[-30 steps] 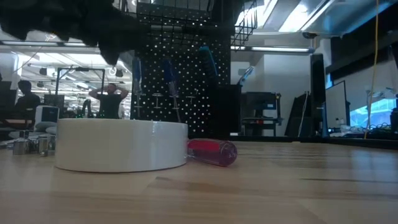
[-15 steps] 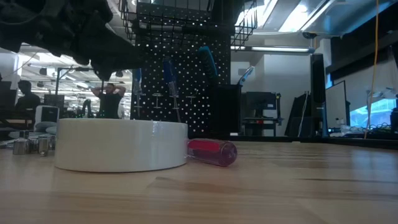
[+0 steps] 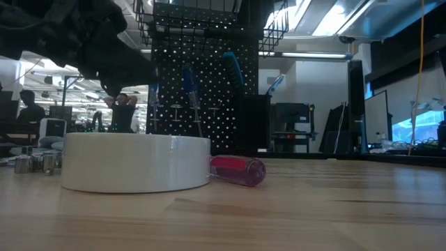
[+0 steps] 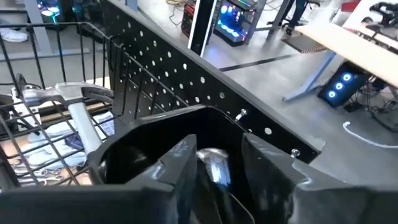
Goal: Hang tools onto peg board
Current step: Put the extension bar into the top black bin on the pegboard, then hang the red screwdriver on the pegboard
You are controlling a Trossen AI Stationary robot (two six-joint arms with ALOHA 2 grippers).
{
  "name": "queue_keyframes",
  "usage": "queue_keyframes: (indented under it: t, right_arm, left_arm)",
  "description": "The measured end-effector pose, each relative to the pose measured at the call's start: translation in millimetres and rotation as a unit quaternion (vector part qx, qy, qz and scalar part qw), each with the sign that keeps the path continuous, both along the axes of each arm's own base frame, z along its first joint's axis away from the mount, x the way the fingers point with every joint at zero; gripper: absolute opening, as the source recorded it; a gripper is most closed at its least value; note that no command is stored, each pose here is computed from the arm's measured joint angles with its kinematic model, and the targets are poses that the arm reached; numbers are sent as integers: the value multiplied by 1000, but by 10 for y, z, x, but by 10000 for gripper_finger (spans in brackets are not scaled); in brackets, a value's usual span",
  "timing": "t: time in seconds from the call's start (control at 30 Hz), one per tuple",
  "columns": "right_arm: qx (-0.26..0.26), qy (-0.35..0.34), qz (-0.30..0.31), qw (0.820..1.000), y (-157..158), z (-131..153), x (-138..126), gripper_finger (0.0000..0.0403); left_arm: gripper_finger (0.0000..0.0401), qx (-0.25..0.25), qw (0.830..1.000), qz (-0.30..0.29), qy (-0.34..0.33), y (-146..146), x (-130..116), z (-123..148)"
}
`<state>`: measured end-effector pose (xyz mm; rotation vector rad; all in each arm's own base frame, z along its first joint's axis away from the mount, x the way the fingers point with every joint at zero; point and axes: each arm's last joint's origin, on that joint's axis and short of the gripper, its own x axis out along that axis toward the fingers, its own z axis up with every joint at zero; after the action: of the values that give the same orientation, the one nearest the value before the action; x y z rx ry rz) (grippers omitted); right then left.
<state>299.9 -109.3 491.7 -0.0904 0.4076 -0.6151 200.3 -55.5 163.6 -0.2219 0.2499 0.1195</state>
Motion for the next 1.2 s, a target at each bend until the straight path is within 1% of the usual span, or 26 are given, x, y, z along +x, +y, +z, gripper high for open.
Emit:
queue_keyframes:
  t: [0.13,0.27,0.4,0.53,0.6,0.67,0.73,0.8,0.9,0.97,1.03,1.1,1.2]
  right_arm:
    - [-10,-9,11,1000,77,102,-134,174]
    - [-12,-28,39,999,284,248,-341,204]
    - [7,-16,118,993,617,302,-525,222]
    - [58,52,196,977,974,164,-597,226]
    - [77,105,223,966,1157,7,-585,226]
    - [87,157,244,953,1336,-202,-532,226]
    - [88,193,246,946,1480,-424,-462,226]
    - [88,211,248,941,1613,-656,-385,226]
    - [90,216,263,936,1799,-997,-275,227]
    - [95,207,273,935,1916,-1224,-206,227]
    - [104,206,279,932,2022,-1462,-178,227]
    - [119,200,275,933,2114,-1678,-172,227]
    - [146,177,259,938,2247,-2000,-192,227]
  left_arm:
    - [155,0,1000,0,0,0,0,-1]
    - [155,0,1000,-1,1,-5,-2,-2]
    - [155,1,1000,-2,1,-5,-2,-1]
    - [155,19,1000,-5,2,1,0,-1]
    - [155,39,999,-8,10,13,6,-6]
    - [155,60,998,-13,34,23,38,6]
    - [155,76,995,-21,58,26,97,61]
    - [155,93,991,-23,91,28,153,119]
    - [155,116,984,-30,131,13,226,206]
    - [155,127,981,-47,137,-9,285,277]
    - [155,126,980,-73,137,-42,349,317]
    - [155,124,978,-94,137,-75,422,349]
    - [155,126,973,-119,155,-127,557,368]
